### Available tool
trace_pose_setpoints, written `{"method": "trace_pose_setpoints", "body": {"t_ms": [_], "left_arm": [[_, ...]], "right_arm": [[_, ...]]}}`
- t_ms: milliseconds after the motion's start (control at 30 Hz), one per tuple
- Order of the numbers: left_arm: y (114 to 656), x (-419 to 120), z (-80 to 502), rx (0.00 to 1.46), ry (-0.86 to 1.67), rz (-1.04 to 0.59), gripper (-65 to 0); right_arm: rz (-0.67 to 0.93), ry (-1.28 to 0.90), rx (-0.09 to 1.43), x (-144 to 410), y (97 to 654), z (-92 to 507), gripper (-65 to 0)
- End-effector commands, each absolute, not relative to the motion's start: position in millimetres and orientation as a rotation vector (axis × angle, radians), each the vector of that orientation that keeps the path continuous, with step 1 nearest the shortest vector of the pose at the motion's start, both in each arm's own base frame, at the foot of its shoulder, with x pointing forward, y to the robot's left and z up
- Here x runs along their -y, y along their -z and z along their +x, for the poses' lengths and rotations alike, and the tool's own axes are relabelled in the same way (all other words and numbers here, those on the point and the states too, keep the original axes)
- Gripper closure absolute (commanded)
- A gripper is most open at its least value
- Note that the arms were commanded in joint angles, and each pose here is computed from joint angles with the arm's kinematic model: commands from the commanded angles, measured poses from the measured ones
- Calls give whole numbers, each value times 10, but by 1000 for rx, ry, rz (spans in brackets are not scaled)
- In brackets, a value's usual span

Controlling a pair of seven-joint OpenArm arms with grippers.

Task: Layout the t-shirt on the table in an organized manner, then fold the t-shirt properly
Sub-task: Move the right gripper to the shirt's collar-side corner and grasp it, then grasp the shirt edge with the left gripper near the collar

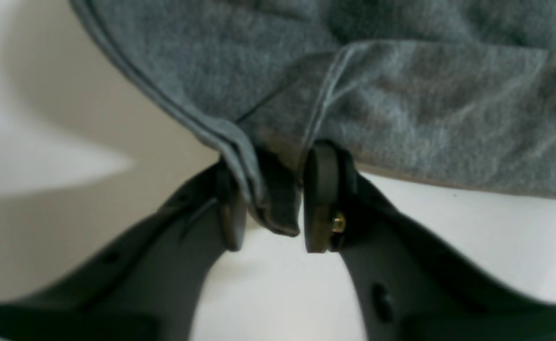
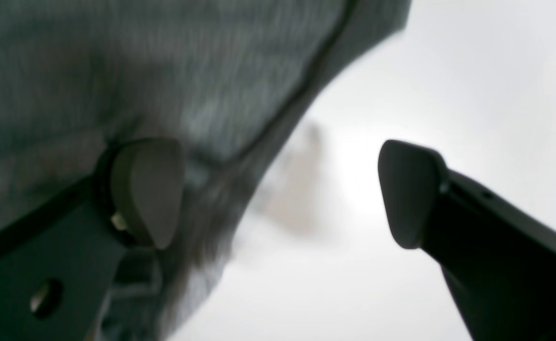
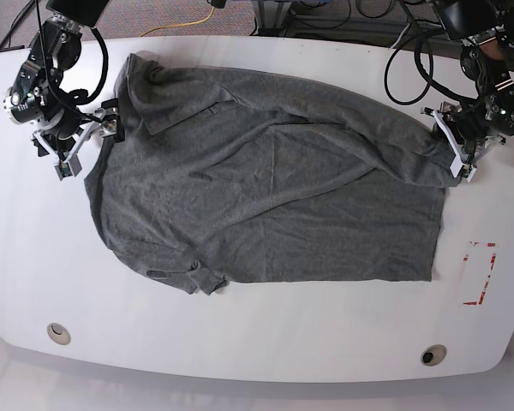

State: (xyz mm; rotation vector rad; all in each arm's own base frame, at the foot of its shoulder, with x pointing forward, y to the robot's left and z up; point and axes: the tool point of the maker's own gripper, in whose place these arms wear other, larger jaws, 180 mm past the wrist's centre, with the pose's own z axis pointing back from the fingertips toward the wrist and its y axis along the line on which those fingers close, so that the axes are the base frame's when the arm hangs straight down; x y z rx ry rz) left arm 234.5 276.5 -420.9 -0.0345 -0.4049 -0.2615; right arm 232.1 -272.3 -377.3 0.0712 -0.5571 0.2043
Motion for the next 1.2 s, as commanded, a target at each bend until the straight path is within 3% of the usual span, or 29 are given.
{"method": "trace_pose_setpoints", "body": {"t_ms": [0, 167, 467, 1167], "left_arm": [[4219, -2726, 2332, 398, 269, -49, -71], [4219, -2726, 2332, 398, 269, -49, 0], [4215, -2726, 2335, 400, 269, -48, 0], [4217, -2722, 2335, 399, 271, -49, 0]], "right_arm": [[64, -244, 628, 2645, 3553, 2382, -626], [137, -302, 658, 2398, 3461, 2295, -625], [302, -324, 658, 2052, 3490, 2116, -621], [369, -341, 544, 1843, 3735, 1747, -621]]}}
